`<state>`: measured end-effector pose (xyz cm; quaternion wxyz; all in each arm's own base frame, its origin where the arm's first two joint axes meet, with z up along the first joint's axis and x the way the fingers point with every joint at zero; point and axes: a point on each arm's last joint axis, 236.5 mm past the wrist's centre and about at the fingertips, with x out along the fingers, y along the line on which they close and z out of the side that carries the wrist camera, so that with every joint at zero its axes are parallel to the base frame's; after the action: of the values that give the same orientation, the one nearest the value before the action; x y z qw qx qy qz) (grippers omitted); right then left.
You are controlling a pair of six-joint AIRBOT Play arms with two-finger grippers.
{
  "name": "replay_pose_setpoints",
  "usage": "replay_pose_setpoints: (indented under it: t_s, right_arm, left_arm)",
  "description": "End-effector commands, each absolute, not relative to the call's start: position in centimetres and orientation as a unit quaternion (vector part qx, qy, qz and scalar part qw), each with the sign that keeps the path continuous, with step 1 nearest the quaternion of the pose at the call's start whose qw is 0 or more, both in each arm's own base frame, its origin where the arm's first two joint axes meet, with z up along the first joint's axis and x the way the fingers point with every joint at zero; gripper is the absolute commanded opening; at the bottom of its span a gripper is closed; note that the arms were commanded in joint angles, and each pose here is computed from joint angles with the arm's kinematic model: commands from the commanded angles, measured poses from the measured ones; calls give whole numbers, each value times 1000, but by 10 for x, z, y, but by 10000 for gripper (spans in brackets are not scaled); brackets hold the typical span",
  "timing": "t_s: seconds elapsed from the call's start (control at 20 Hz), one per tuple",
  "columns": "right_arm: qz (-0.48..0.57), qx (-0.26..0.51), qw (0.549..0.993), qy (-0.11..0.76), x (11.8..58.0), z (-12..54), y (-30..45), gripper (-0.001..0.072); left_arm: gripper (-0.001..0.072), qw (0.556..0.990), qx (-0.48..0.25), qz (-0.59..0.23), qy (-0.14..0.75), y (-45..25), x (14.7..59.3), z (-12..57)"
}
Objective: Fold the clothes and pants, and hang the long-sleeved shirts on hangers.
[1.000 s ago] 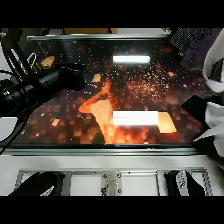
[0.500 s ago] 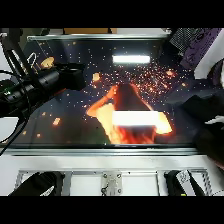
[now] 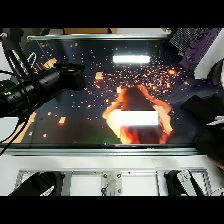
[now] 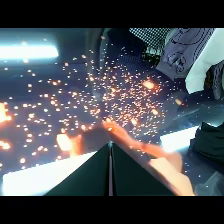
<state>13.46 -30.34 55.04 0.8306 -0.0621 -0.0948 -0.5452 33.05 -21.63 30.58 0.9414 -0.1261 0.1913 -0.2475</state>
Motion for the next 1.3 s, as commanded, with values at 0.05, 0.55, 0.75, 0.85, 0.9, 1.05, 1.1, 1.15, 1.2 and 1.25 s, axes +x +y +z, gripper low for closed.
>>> replay_pose_setpoints:
  t_s: [0.05,0.55,0.75,0.85,0.9,1.05,1.1,1.15,1.2,1.25]
  right_arm:
    - [-546,-65,826,-124,125,565,-291,7]
    - [-556,-51,825,-90,127,546,-304,7]
    - [-565,-50,820,-73,130,536,-321,8]
    - [-574,-55,814,-62,128,532,-329,8]
    - [-576,-55,814,-58,129,530,-332,8]
    - [-577,-46,815,-44,134,518,-345,8]
    - [-578,-38,815,-32,136,510,-350,8]
    - [-578,-28,815,-18,138,501,-356,8]
    - [-579,-20,815,-6,140,493,-361,8]
    - [-579,-14,815,3,141,486,-364,8]
  left_arm:
    - [17,941,-126,-247,192,-216,331,306]
    - [17,941,-125,-246,197,-215,330,303]
    - [17,941,-123,-245,200,-215,330,301]
    - [17,941,-123,-245,200,-215,330,301]
    - [17,941,-123,-245,201,-215,330,301]
    - [17,941,-123,-245,200,-215,330,301]
    - [17,941,-124,-245,201,-215,330,301]
    - [17,941,-124,-245,201,-215,330,301]
    - [17,941,-123,-245,201,-215,330,301]
    - [17,941,-123,-245,200,-215,330,301]
